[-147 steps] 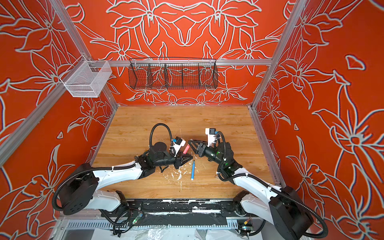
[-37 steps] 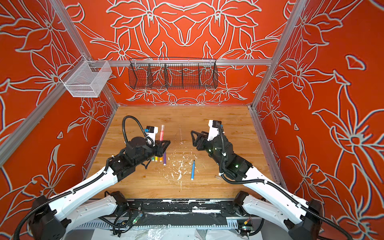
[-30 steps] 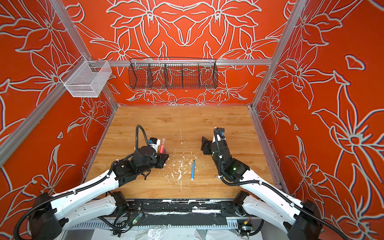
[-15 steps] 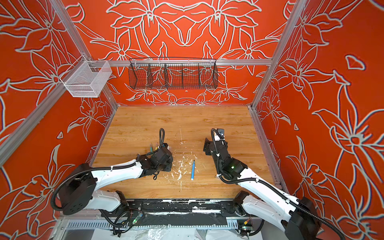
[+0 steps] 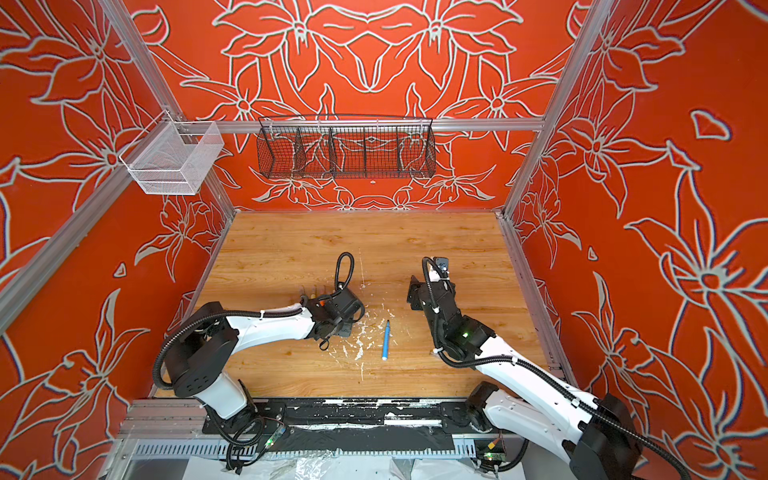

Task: Insert the pens into the pen caps
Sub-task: 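Lower the capped pink marker beside the highlighters and open the left gripper, then grasp the blue marker with the left gripper and lift it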

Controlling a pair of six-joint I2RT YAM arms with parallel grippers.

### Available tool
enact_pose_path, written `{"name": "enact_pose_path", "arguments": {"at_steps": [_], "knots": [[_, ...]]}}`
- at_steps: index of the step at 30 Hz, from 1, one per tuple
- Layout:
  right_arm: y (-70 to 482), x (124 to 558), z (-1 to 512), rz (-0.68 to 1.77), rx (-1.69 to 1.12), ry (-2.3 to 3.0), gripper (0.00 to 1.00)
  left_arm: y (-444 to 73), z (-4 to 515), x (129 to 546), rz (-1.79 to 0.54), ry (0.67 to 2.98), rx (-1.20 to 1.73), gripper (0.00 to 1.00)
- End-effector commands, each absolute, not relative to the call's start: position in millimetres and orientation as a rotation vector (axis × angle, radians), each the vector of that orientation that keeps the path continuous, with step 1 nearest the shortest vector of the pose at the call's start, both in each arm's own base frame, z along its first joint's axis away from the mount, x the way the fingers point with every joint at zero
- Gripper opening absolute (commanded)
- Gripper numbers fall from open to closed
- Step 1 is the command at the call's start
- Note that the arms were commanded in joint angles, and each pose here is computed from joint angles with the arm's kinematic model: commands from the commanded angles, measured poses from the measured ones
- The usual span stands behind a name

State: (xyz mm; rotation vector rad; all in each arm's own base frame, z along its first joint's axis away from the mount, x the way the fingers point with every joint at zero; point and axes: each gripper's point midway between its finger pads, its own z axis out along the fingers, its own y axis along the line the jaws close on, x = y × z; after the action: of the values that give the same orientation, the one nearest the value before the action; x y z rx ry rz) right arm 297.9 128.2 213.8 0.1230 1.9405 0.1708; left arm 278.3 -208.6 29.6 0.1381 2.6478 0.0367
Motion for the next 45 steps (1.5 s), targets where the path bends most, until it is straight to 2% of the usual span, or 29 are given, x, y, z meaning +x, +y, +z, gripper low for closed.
{"name": "enact_pose_path", "arguments": {"at_steps": [1, 6, 15, 22, 32, 39, 45], "knots": [[124, 299, 227, 0.168, 0.144, 1.906, 0.74, -200, 30, 277, 0.132, 2.641, 0.125, 0.23], [123, 298, 229, 0.175, 0.149, 1.899, 0.74, -200, 37, 279, 0.136, 2.625, 0.119, 0.3], [120, 296, 232, 0.176, 0.154, 1.887, 0.74, -211, 76, 280, 0.088, 2.544, 0.166, 0.3], [115, 296, 230, 0.157, 0.18, 1.883, 0.73, -255, 108, 244, -0.087, 2.464, 0.247, 0.34], [94, 304, 211, 0.165, 0.301, 1.957, 0.73, -334, 83, 194, -0.244, 2.498, 0.4, 0.34], [86, 310, 199, 0.203, 0.356, 2.014, 0.72, -354, 56, 193, -0.135, 2.534, 0.449, 0.34], [86, 309, 204, 0.21, 0.352, 2.007, 0.71, -347, 41, 198, -0.024, 2.538, 0.407, 0.33]]}}
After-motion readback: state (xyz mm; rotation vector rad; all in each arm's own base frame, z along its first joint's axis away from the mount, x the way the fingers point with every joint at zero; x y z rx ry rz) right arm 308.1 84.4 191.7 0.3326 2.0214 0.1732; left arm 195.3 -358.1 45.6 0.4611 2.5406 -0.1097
